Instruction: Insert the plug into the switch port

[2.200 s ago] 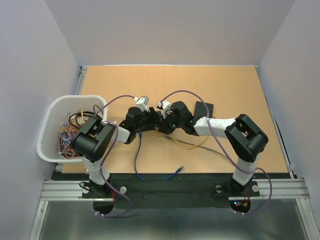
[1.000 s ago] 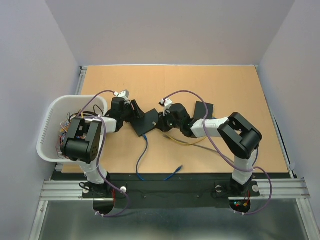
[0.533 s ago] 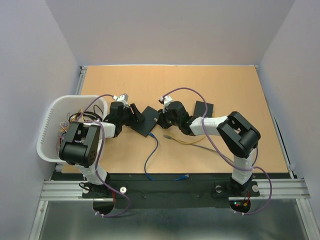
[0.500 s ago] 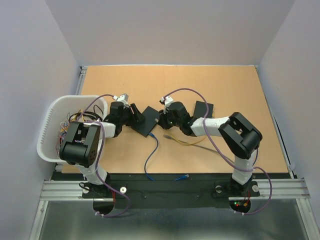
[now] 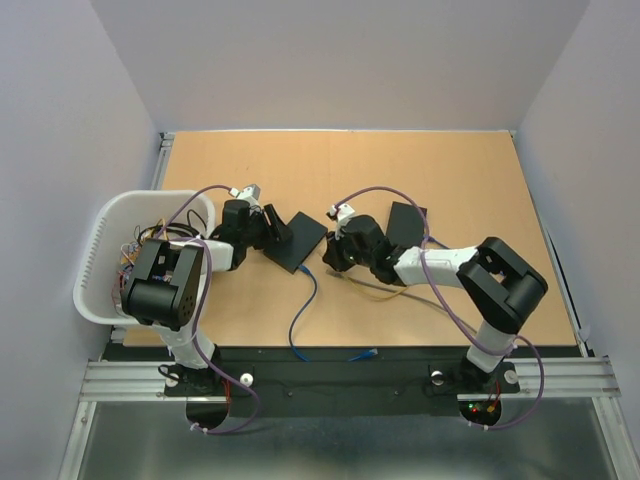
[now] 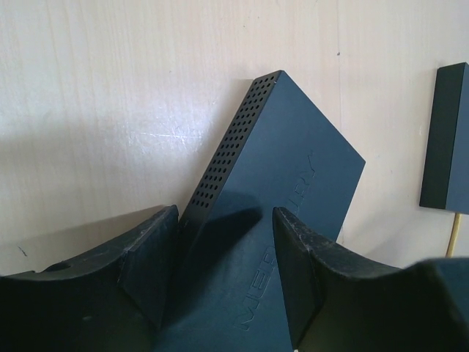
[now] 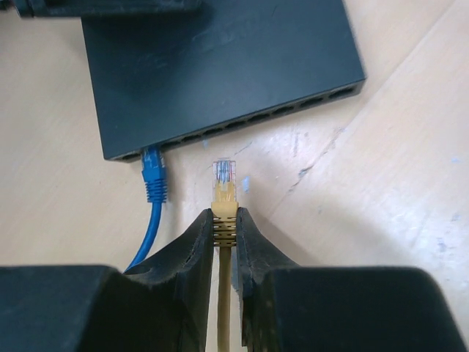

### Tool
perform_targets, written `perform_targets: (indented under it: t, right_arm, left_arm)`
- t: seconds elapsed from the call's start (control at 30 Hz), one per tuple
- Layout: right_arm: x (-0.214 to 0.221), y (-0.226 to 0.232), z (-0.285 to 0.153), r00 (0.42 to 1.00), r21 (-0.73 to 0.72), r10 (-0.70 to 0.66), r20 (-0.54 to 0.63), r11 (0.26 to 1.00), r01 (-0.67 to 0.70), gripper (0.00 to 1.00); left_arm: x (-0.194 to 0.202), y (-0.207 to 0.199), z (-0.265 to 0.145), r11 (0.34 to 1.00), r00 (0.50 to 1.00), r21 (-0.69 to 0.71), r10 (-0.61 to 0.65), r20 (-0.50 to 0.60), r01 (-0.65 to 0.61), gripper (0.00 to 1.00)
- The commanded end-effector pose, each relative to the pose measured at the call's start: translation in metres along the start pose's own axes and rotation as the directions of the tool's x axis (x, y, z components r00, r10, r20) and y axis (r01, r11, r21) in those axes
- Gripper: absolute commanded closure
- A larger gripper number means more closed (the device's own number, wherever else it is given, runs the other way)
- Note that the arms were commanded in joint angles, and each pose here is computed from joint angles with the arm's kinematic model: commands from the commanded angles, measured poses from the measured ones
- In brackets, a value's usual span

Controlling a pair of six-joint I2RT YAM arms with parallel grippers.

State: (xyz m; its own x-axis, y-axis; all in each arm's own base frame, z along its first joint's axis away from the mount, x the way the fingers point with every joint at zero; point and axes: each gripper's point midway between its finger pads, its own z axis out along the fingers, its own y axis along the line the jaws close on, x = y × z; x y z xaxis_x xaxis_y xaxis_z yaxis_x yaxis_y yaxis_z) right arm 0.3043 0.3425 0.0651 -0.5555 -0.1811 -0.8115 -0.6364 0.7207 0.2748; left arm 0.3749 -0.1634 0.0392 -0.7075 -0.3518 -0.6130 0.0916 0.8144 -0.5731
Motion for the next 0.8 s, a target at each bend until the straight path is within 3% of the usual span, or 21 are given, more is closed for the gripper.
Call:
perform_targets:
  t: [0.0,0.77]
  right_arm:
    - [0.012,0.016,0.013,1.0,-0.031,0.004,-0.01,0.999,-0.004,0.99]
    - [-0.014,0.012,0.04,0.999,0.035,0.009,0.044,0.999,-0.011,1.0]
  left_arm:
    - [0.001,-0.01,0.002,0.999,0.999,0.043,0.032,-0.006,-0.032,0.35]
    - [0.01,-0.011,0.003,0.996,0.999,0.081,0.039,-0.02,-0.037,0.36]
